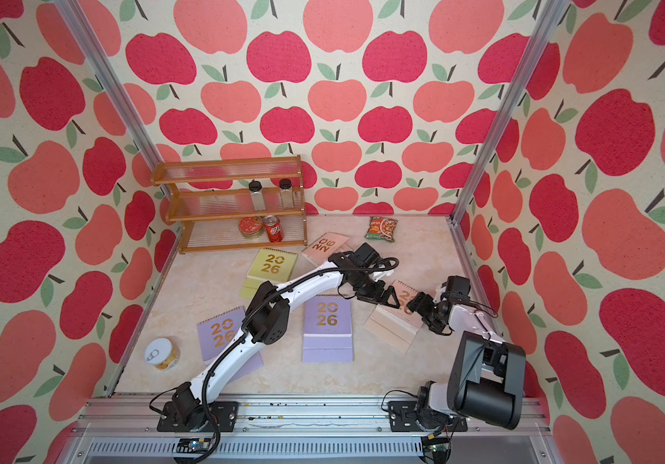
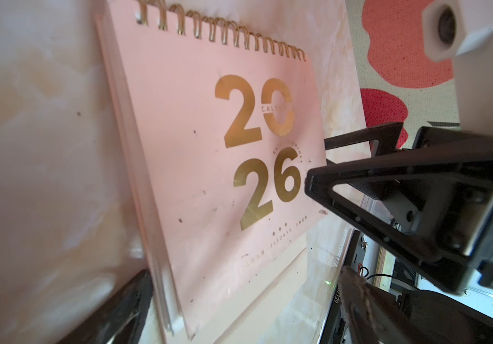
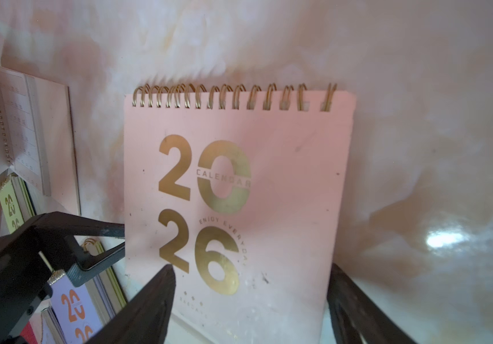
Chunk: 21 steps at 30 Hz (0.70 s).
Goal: Stack the calendars
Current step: Pick up the calendar at the center of the board.
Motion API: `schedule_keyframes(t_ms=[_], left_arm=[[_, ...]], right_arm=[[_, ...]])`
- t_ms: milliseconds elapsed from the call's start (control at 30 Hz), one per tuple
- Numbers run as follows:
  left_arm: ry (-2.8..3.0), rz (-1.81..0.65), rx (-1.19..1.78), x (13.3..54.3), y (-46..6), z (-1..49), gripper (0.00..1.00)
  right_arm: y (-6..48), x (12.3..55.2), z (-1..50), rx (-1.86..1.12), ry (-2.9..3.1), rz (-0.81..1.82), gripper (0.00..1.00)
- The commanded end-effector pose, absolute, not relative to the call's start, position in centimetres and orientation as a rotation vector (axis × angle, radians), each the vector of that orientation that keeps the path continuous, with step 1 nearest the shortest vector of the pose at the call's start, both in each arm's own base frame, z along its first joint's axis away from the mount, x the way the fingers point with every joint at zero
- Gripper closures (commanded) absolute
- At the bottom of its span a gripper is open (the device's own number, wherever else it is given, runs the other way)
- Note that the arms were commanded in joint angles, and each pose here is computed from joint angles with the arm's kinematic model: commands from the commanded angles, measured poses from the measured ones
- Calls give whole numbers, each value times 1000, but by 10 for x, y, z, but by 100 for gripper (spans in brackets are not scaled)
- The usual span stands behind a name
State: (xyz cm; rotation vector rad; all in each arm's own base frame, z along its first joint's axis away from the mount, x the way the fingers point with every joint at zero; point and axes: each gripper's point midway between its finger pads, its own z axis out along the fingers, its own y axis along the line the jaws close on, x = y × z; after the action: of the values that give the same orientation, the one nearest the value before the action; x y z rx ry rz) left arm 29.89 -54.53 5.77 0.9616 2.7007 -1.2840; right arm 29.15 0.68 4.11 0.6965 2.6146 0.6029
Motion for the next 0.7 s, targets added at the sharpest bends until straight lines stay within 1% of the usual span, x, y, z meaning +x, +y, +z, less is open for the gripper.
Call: schedule_keyframes(t_ms=[0,133,333,567,667], left_arm=[[2741,-1363,994,281,-549,49,6],[2662,-1443,1025,280,-553,74,9],[2535,-1531,1070,276,-559,114,10],[2482,-1562,1083,275,-559,132,15],[2470,-1591,1085,273,-560,135,21]], right_arm=[[17,298,44,650,2599,669,20],[18,299,46,634,2590,672,20],[21,303,46,628,2577,704,20],[25,306,48,602,2564,738,20],[27,307,50,589,2552,760,20]])
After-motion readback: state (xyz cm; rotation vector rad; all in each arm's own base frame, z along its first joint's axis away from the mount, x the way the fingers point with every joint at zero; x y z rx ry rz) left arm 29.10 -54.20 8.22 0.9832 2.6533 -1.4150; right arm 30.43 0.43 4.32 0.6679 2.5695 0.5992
